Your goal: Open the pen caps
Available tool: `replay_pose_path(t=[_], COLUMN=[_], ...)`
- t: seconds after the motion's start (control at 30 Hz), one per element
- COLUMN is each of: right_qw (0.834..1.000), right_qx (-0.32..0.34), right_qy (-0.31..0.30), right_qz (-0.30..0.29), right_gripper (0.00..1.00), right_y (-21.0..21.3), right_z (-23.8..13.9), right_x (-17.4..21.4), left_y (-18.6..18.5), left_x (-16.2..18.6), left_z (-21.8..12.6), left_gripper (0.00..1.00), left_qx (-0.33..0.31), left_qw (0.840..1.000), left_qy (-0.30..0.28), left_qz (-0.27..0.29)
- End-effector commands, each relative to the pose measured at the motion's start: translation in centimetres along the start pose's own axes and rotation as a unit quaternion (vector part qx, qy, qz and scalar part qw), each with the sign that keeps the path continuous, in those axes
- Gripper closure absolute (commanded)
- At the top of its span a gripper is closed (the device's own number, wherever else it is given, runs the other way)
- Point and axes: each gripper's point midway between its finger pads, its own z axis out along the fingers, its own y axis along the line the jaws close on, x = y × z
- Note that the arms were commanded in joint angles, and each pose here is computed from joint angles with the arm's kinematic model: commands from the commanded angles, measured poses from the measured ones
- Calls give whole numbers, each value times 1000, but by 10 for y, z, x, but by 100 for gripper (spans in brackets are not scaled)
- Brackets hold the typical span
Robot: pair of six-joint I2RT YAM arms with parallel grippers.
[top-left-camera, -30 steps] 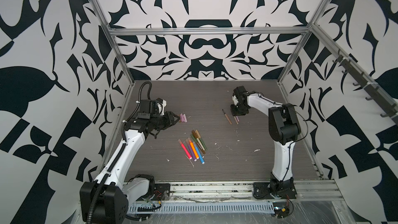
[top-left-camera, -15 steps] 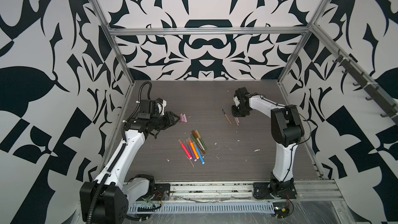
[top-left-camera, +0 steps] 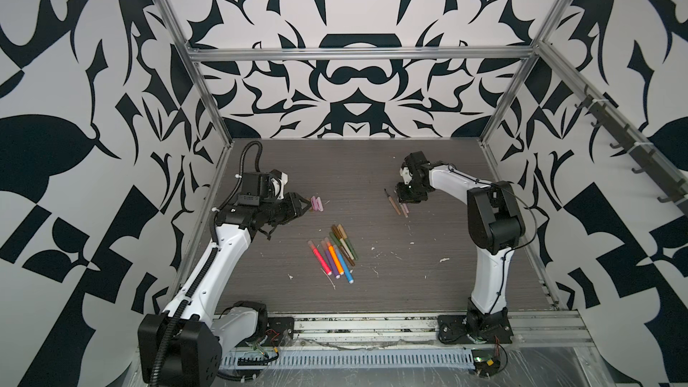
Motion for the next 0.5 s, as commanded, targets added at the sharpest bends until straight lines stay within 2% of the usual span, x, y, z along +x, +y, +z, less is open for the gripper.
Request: replay_pose_path(t=[0.0, 0.2, 0.47], right_qw=[1000, 1000, 999], right_qx=[-16, -16, -20], right_qy=[-6, -9, -27], right_qz=[3, 3, -8], right_gripper=[75, 74, 63], right_y=[11, 11, 15], right_z=[-4, -6, -23], right_x=[-4, -5, -12], left_y=[3, 3, 3], left_x=[8, 9, 9], left_z=[0, 0, -1], left_gripper=[58, 58, 58], left_qx=[1, 1, 0], left_qw=[1000, 1000, 1000], left_qy=[10, 11, 11], left_qz=[-2, -3, -2])
